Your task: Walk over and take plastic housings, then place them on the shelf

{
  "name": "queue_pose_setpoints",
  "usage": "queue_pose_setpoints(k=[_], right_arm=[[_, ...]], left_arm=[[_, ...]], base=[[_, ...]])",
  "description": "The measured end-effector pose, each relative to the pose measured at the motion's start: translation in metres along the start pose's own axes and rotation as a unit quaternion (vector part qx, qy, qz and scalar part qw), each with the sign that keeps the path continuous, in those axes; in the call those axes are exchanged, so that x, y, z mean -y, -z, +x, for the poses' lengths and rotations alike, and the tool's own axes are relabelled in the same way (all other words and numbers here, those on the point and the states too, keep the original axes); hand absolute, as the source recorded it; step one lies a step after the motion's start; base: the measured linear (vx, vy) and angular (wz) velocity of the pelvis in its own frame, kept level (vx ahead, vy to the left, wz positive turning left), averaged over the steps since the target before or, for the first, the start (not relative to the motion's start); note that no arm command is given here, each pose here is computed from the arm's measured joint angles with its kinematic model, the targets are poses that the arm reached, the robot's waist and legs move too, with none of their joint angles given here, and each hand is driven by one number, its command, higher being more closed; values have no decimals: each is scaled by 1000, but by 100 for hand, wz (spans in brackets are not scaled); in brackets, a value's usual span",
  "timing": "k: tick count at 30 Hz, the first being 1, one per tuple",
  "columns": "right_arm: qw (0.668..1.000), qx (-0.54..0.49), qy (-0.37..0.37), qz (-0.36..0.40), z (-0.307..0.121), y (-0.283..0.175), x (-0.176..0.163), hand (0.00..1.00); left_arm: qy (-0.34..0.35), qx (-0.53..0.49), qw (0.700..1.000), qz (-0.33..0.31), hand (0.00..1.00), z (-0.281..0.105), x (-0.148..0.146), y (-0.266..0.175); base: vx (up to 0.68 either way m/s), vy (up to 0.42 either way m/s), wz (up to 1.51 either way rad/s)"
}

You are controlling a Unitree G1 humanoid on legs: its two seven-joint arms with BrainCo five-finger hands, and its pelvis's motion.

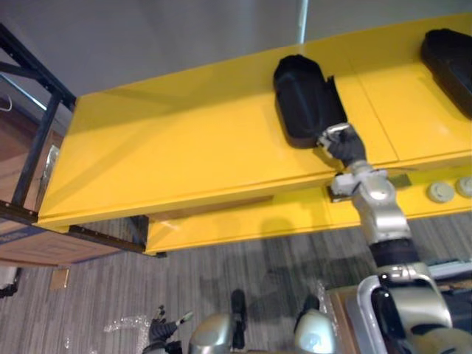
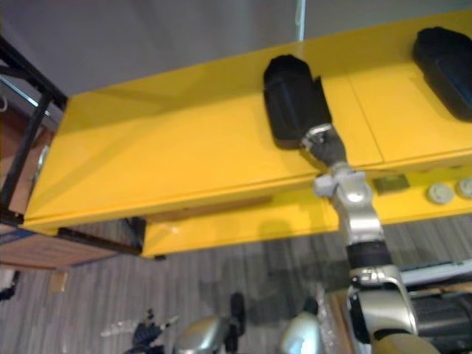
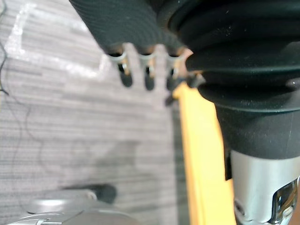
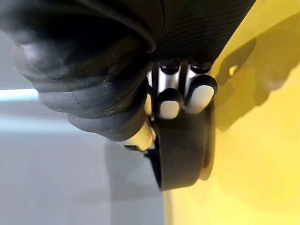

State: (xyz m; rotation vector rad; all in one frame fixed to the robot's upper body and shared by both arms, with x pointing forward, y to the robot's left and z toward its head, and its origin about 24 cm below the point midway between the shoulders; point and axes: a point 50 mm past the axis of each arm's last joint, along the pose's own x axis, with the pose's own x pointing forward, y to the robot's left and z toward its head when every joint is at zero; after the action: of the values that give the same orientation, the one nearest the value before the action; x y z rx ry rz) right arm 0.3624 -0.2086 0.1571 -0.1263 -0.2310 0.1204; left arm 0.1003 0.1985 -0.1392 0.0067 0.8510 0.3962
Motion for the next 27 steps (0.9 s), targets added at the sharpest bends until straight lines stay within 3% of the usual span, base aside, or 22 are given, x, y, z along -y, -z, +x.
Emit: queue_pose_setpoints(k=[7,8,15,20,27], right_arm=[[1000,9,-1,-3,3,-5,0,100],[1000,13,-2,-3,3,-6,0,0],[993,106,-44,24,-55,-20,-34,0],[993,94,51,59,-104,-1,-19,0],[985,37,138,99,-160,31,-2,0]], left_arm=[[2,1,1000,1,0,0,0,0],[3,1,1000,1,0,0,1,0],[-11,-5,1000,-4,0,-1,-4,3],[-60,-26,998,-16,0,0,-26,11],[-72,-47,996,-9,0,3,-23,16]], base=[[0,0,0],[10,-10,-4],[70,-29,-16],[135,-37,-38],[56,18,-31]])
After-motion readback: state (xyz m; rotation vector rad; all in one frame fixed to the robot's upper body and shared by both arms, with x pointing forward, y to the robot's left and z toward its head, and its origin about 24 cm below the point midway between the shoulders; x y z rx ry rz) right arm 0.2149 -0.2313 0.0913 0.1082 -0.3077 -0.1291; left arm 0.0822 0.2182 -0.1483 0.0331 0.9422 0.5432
